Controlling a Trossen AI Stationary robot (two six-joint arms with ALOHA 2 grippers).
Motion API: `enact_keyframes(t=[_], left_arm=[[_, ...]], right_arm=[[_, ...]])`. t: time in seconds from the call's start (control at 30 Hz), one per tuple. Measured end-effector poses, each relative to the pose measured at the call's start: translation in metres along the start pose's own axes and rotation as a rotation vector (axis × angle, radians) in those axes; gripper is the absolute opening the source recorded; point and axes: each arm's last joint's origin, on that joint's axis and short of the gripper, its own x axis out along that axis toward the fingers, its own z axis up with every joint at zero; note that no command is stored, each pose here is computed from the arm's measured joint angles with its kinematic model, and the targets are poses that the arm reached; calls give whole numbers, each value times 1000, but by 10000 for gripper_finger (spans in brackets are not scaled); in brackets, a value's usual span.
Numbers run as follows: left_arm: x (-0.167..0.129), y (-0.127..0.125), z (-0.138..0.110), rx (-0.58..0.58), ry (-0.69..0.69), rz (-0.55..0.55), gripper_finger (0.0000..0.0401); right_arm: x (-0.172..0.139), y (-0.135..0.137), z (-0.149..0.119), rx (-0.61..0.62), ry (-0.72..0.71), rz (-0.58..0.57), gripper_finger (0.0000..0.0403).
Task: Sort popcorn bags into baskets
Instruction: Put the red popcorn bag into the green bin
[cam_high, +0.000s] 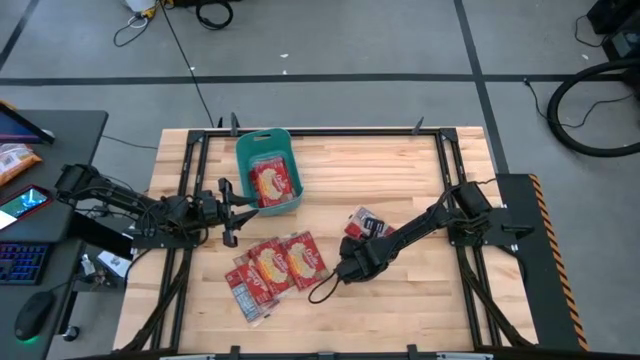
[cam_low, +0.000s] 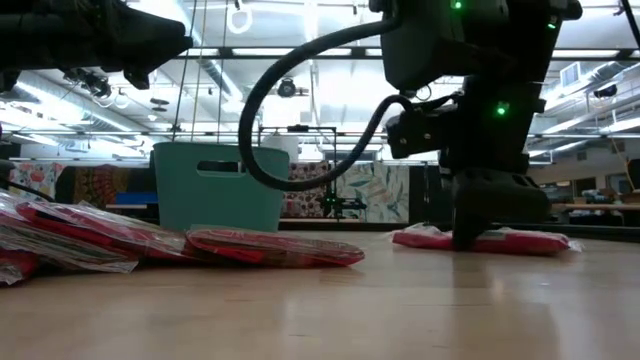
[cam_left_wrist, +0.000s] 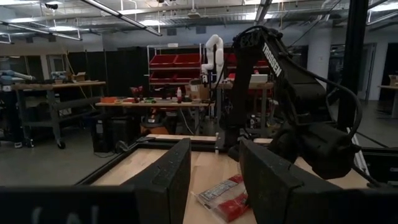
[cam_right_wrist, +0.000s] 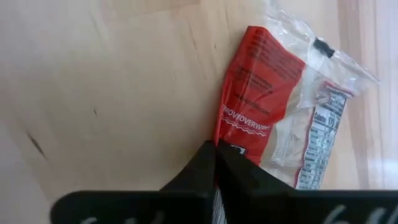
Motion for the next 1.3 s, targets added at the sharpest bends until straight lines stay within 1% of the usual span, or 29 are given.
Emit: enact_keyframes(t=[0.03,0.13,0.23,0.33,0.47,0.6,0.87,1.17,1.3], left_arm=[[0,0,0,0,0,0,144],[0,0,0,0,0,0,144],[0,0,0,1,0,0,144],[0,0,0,1,1,0,144],[0,0,0,1,1,0,144],[0,0,0,1,1,0,144],[0,0,0,-3,1,0,144],[0,0,0,-3,1,0,144],[0,0,0,-3,1,0,144]], right_arm=[[0,0,0,-13,0,1,9],[-3,0,0,-31,-8,7,11],[-14,-4,3,-50,-16,3,6],[-32,-10,11,-56,-79,-23,5],[-47,-17,18,-73,-139,-69,4],[-64,-25,25,-62,-222,-109,3],[-74,-42,48,-28,-306,-170,2],[-71,-74,88,-71,-376,-208,2],[-68,-92,110,-58,-446,-208,2]])
